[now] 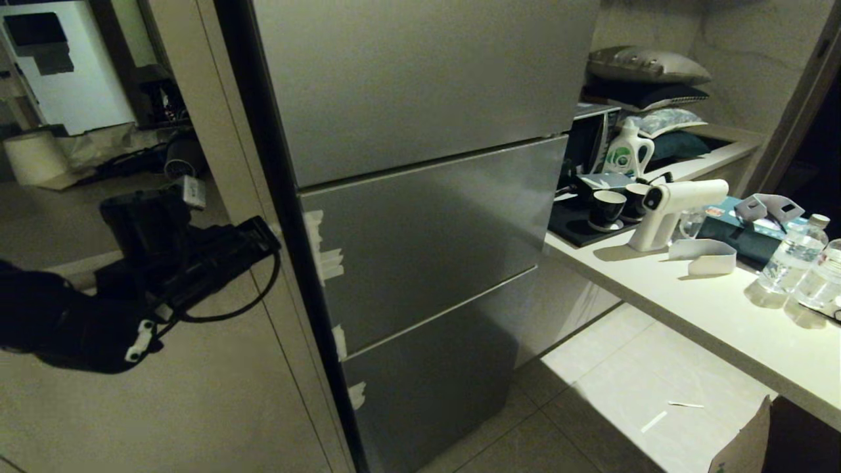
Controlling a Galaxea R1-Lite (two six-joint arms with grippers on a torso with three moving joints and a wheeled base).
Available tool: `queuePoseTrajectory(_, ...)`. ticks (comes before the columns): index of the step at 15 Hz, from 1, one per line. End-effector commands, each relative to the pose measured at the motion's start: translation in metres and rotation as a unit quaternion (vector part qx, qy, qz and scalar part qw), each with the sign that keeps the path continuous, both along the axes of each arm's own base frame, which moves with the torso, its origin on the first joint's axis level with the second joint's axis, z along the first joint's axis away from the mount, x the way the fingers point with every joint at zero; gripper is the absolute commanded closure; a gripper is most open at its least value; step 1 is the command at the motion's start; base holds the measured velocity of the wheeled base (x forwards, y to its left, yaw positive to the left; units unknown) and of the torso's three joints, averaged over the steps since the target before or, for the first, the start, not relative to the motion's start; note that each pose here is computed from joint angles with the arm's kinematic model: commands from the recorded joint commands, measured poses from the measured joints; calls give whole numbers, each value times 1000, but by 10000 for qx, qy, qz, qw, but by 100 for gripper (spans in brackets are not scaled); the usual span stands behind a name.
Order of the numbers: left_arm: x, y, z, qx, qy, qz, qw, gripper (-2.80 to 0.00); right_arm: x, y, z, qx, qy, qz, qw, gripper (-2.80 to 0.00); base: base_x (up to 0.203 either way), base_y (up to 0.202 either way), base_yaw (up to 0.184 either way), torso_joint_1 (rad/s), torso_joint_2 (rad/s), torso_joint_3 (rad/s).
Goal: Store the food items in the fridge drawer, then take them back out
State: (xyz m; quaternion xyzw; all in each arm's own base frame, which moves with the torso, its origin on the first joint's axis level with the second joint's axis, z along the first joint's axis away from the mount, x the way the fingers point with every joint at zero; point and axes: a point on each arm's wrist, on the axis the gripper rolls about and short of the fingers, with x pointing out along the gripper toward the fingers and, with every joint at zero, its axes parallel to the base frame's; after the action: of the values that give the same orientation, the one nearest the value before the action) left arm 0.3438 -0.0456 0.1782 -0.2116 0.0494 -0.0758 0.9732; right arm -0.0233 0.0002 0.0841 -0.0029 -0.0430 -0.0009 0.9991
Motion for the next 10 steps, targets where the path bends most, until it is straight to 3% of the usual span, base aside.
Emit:
queuePoseTrajectory(1,13,-5,-7,-10,38,-40,10000,0,2,0,-8,-4,146,0,9999,0,0,0,0,0,0,0)
queuePoseTrajectory(10,22,-23,-13,-42,57,-230,9997,0,3,0,-8,-3,153,-4,9999,0,0,0,0,0,0,0)
